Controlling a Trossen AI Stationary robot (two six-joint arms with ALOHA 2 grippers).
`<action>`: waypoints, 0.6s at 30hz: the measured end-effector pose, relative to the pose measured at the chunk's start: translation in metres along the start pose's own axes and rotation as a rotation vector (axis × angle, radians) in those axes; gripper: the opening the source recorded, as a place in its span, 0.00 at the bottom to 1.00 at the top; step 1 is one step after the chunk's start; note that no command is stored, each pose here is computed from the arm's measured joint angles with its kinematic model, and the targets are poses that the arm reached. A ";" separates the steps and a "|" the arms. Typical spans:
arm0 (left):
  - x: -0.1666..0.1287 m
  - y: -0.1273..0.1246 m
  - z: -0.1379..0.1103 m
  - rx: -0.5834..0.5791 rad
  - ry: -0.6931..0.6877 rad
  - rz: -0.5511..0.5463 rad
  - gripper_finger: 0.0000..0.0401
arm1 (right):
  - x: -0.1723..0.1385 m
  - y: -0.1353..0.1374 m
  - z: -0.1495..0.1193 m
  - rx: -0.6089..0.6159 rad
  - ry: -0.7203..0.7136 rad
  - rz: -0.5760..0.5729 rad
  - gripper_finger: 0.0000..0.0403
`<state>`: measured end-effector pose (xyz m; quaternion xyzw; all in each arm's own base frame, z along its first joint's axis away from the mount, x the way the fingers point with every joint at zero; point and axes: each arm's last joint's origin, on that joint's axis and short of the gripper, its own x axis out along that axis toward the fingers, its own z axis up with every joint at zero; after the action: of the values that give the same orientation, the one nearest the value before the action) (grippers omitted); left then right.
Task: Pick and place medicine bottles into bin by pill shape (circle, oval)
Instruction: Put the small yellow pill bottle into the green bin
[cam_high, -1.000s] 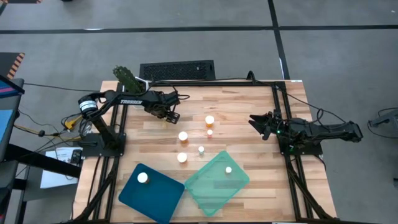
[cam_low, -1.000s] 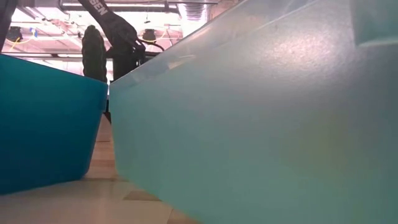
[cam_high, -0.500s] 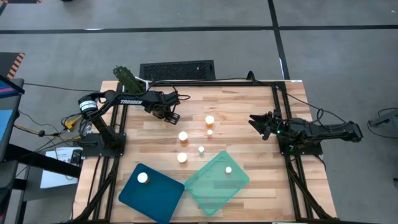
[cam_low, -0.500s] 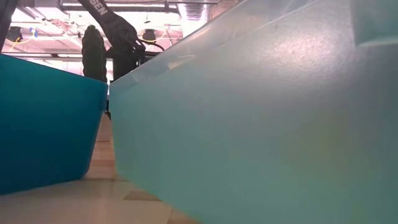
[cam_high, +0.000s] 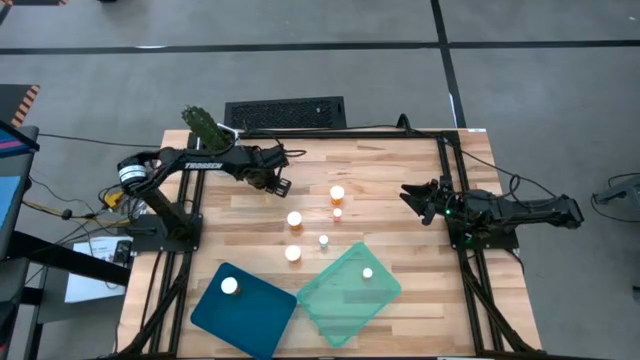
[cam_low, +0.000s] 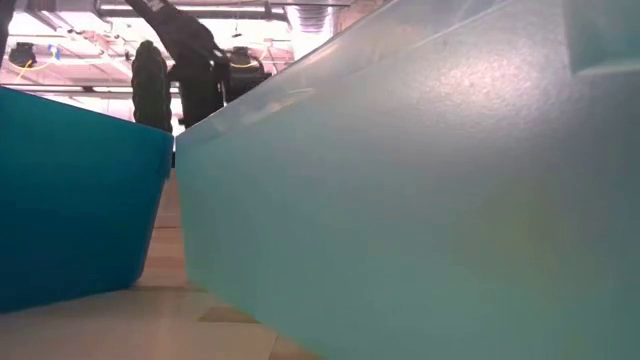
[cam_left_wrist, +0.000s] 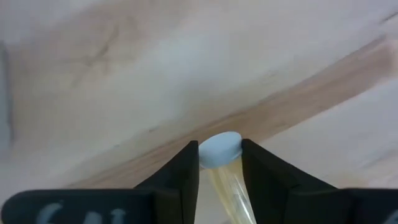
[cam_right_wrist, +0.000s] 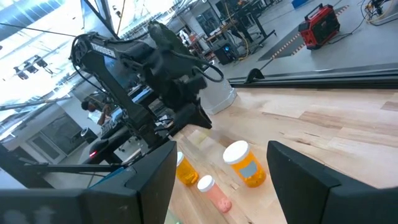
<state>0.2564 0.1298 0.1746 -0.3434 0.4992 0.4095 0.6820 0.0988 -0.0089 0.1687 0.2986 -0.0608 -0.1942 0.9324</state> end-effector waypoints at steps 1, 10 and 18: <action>-0.005 0.000 -0.001 -0.006 -0.024 0.003 0.25 | 0.000 0.000 0.000 0.000 0.000 0.000 0.65; -0.063 -0.015 -0.018 -0.038 -0.503 0.175 0.25 | 0.000 0.000 0.000 0.000 0.000 0.000 0.65; -0.057 -0.037 -0.068 -0.123 -0.881 0.246 0.25 | 0.000 0.000 0.000 -0.001 0.002 0.000 0.65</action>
<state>0.2532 0.0422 0.2135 -0.1143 0.1736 0.6233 0.7539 0.0988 -0.0088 0.1686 0.2984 -0.0600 -0.1942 0.9325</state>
